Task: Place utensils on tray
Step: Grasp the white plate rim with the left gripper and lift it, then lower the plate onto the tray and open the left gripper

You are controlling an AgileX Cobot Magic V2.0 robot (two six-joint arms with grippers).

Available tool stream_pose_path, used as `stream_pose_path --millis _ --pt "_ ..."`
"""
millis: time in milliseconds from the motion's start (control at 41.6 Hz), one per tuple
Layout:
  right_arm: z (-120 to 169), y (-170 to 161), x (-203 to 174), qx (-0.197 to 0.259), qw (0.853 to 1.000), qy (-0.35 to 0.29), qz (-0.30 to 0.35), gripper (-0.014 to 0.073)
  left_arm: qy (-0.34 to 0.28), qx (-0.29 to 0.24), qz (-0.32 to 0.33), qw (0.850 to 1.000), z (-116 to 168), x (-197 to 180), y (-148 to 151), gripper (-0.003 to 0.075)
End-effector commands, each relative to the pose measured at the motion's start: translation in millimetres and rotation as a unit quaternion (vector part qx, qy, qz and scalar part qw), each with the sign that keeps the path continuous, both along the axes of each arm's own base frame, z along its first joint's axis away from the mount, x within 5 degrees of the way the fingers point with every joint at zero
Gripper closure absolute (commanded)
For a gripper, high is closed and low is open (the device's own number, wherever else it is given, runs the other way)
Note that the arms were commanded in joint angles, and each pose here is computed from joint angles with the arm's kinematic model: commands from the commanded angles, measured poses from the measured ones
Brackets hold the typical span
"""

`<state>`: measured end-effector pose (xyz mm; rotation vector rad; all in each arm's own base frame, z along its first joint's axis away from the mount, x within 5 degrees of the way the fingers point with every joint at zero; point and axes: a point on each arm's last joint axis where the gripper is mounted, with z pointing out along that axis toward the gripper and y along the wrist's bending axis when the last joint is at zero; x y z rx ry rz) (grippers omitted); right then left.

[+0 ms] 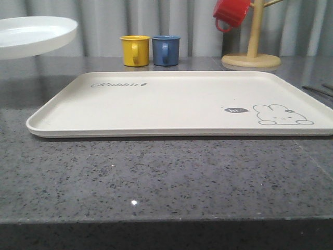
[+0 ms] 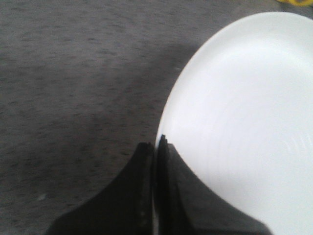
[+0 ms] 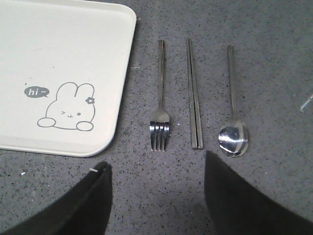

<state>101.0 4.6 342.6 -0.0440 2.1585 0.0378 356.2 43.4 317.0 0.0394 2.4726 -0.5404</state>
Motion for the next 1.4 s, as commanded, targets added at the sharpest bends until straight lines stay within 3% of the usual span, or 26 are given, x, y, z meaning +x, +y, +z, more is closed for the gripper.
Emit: stream_pose_path --millis 0,289,505,770,818,963,1083,1227,1372 --pt "13 0 4 -0.004 0.999 -0.043 -0.001 0.0148 -0.043 -0.020 -0.051 0.998 29 -6 -35 0.0741" --pt "13 0 4 -0.004 0.999 -0.043 -0.001 0.0148 -0.024 0.007 -0.176 0.984 15 -8 -116 0.0741" --pt "13 0 4 -0.004 0.999 -0.043 -0.001 0.0148 0.001 0.006 -0.222 0.975 -6 -4 -153 0.0741" --pt "13 0 4 -0.004 0.999 -0.043 -0.001 0.0148 0.009 0.008 -0.223 0.975 -24 6 -163 0.0724" --pt "13 0 4 -0.004 0.999 -0.043 -0.001 0.0148 0.010 0.008 -0.223 0.975 -24 6 -163 0.0686" --pt "13 0 4 -0.004 0.999 -0.043 -0.001 0.0148 0.008 0.014 -0.223 0.975 -25 6 -163 0.0474" --pt "13 0 4 -0.004 0.999 -0.043 -0.001 0.0148 0.008 0.043 -0.228 0.973 -25 6 -158 0.0406" --pt "13 0 4 -0.004 0.999 -0.043 -0.001 0.0148 -0.025 0.056 -0.229 0.972 -1 -4 -155 0.0405" --pt "13 0 4 -0.004 0.999 -0.043 -0.001 0.0148 -0.077 0.086 -0.260 0.959 36 -34 -166 0.0405"
